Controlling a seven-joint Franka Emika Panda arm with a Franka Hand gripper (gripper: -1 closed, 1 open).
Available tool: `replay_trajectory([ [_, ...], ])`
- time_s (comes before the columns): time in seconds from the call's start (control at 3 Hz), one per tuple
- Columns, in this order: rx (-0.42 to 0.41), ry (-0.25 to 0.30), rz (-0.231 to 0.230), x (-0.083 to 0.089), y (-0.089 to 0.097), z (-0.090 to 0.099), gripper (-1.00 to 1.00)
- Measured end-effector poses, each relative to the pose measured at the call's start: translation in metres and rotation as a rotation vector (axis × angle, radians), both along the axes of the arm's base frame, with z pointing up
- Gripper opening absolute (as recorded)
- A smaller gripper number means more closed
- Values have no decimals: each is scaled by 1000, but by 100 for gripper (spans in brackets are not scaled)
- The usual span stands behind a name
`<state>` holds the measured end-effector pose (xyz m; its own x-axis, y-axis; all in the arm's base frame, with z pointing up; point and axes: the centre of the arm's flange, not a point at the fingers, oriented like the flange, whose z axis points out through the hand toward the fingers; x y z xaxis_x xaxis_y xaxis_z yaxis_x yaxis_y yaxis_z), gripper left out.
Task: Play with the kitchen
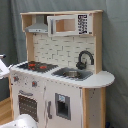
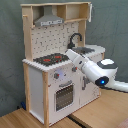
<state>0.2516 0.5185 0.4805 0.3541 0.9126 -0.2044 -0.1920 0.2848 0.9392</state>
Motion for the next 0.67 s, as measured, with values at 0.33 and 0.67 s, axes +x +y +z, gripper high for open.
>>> replay_trajectory([
  [0.33,-67,61,48,2,-1,-26,100],
  [0.67,-167,124,85,-6,2,-66,100],
])
